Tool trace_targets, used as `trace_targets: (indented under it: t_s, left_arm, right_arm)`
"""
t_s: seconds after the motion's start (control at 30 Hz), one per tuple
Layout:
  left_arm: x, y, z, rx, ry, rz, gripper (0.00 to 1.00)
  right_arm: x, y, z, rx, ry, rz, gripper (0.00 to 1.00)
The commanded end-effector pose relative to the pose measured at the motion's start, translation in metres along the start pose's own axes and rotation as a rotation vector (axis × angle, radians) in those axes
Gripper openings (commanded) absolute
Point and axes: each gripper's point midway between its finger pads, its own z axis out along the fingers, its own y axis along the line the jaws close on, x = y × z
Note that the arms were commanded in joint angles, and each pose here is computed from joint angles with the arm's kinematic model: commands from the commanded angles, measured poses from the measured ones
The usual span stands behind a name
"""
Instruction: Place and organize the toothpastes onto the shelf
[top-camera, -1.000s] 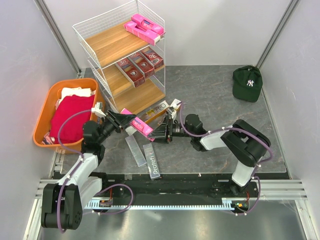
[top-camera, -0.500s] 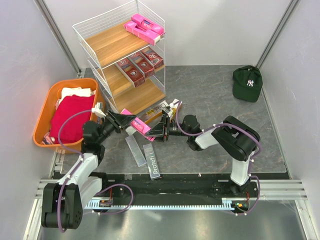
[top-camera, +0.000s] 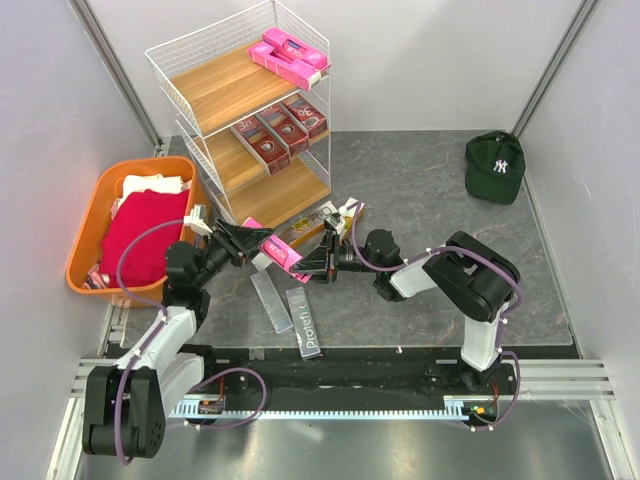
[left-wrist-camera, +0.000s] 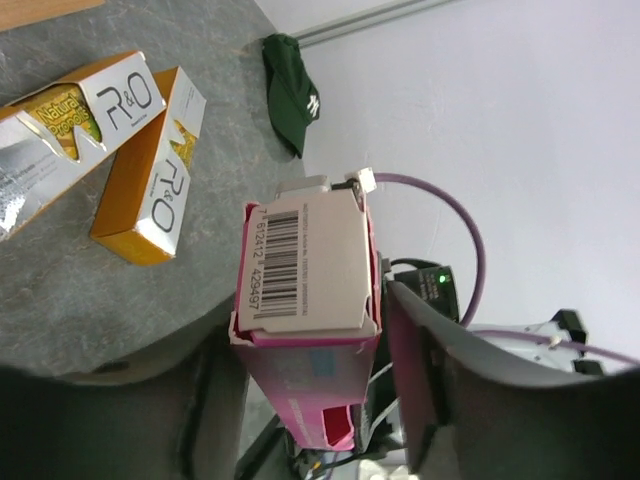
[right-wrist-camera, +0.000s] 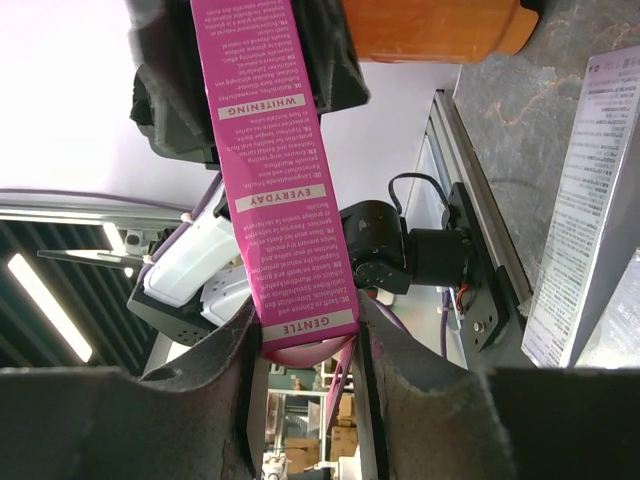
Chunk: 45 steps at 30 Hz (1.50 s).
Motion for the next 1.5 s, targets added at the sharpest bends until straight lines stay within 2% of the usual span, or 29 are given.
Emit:
trace_targets:
  t_s: [0.0,0.17,0.2,0.23,0.33,0.37,0.6,0.8,0.9,1.13,1.17,1.23,1.33,1.4,1.43,1.47]
  left_arm:
    - [-0.004,-0.019,0.001,0.039,0.021,0.078,0.76]
    - [-0.013,-0.010,-0.001,-0.106,0.013,0.150,0.81]
    - [-0.019,-0.016,-0.001,-0.113,0.003,0.214,0.81]
    - [-0.021,-0.016,-0.003,-0.132,-0.001,0.231,0.81]
    - [-0.027,-0.014,-0.010,-0.206,-0.021,0.278,0.82]
    - [-0.030,-0.014,-0.014,-0.231,-0.043,0.298,0.81]
    - [-0.044,-0.037,-0.038,-0.248,-0.168,0.395,0.81]
    - [-0.049,-0.071,-0.053,-0.182,-0.236,0.463,0.82]
    - [-0.050,-0.074,-0.056,-0.187,-0.250,0.476,0.82]
    - [-0.047,-0.054,-0.052,-0.236,-0.220,0.445,0.82]
    - [-0.047,-0.050,-0.050,-0.246,-0.209,0.442,0.83]
    - [-0.046,-0.044,-0.049,-0.258,-0.201,0.434,0.82]
    - [-0.044,-0.039,-0.046,-0.264,-0.187,0.423,0.83]
    - [-0.044,-0.036,-0.046,-0.269,-0.184,0.420,0.82]
    - [-0.043,-0.034,-0.046,-0.272,-0.182,0.420,0.82]
    - [-0.043,-0.033,-0.046,-0.276,-0.181,0.420,0.82]
  right_arm:
    - [-0.002,0.052,0.001,-0.168,-0.006,-0.205,0.09]
    - [-0.008,0.048,-0.001,-0.053,-0.034,-0.292,0.08]
    - [-0.010,0.046,-0.001,0.005,-0.039,-0.283,0.07]
    - [-0.013,0.042,-0.002,0.038,-0.046,-0.348,0.07]
    - [-0.017,0.046,-0.005,0.137,-0.054,-0.384,0.06]
    - [-0.021,0.053,-0.004,0.144,-0.058,-0.444,0.06]
    - [-0.038,0.081,-0.016,0.288,-0.089,-0.561,0.05]
    - [-0.063,0.099,-0.027,0.286,-0.120,-0.577,0.04]
    - [-0.068,0.117,-0.025,0.253,-0.125,-0.608,0.04]
    - [-0.081,0.194,-0.020,0.159,-0.189,-0.752,0.05]
    - [-0.085,0.217,-0.019,0.139,-0.210,-0.806,0.04]
    - [-0.095,0.228,-0.017,0.148,-0.232,-0.820,0.05]
    - [-0.115,0.270,-0.013,0.117,-0.307,-0.871,0.05]
    - [-0.133,0.261,-0.009,0.190,-0.329,-0.852,0.06]
    - [-0.142,0.284,-0.009,0.185,-0.379,-0.884,0.06]
    - [-0.154,0.268,-0.004,0.243,-0.374,-0.863,0.06]
